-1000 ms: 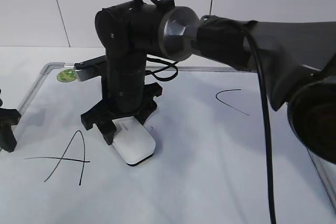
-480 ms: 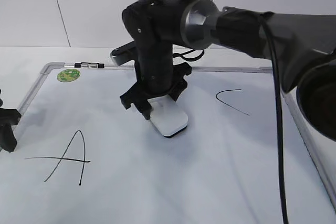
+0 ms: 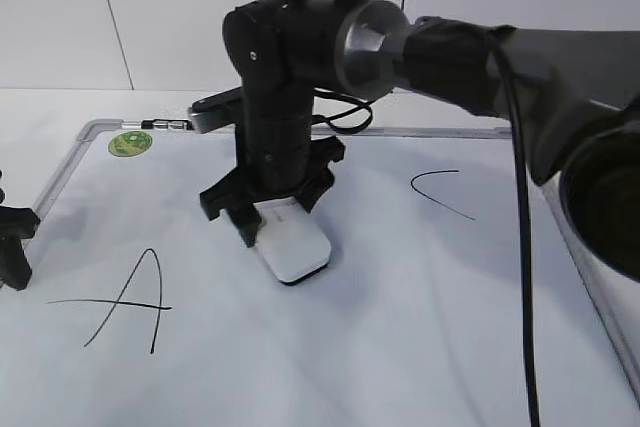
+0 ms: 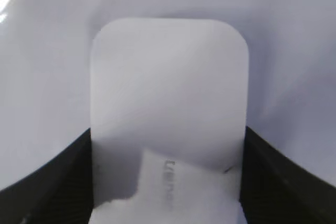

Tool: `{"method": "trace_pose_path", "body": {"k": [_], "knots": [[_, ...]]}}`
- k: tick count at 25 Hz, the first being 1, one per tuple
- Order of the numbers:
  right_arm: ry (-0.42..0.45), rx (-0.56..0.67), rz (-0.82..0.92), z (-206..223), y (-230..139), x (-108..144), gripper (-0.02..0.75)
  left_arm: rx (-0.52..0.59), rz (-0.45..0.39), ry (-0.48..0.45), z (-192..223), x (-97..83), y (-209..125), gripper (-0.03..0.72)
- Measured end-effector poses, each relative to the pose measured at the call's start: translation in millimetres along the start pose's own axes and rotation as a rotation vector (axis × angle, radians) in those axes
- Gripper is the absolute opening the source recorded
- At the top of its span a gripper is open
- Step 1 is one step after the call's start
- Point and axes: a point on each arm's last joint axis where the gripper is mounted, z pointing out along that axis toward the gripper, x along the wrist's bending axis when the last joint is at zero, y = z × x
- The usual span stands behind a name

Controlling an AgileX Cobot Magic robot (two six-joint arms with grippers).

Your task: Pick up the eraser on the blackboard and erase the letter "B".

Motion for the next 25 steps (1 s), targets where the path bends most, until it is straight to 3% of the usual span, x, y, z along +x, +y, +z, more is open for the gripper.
{"method": "trace_pose_path", "body": {"k": [4,13,16,22,25], "knots": [[0.035,0.003,-0.044,-1,-3,27,0.573,0.000,0.000,0.000,0,0.0,0,0.343],[0.152,0.016,-0.009,-3,-5,44,0.573,0.000,0.002,0.000,0,0.0,0,0.343],[0.102,0.008,-0.027,-3,-5,42,0.573,0.000,0.002,0.000,0,0.0,0,0.343],[-0.101,-0.026,-0.043,-1,-2,27,0.573,0.000,0.003,0.000,0,0.0,0,0.343],[-0.151,-0.036,-0.041,-2,-1,20,0.573,0.000,0.003,0.000,0,0.0,0,0.343]]}}
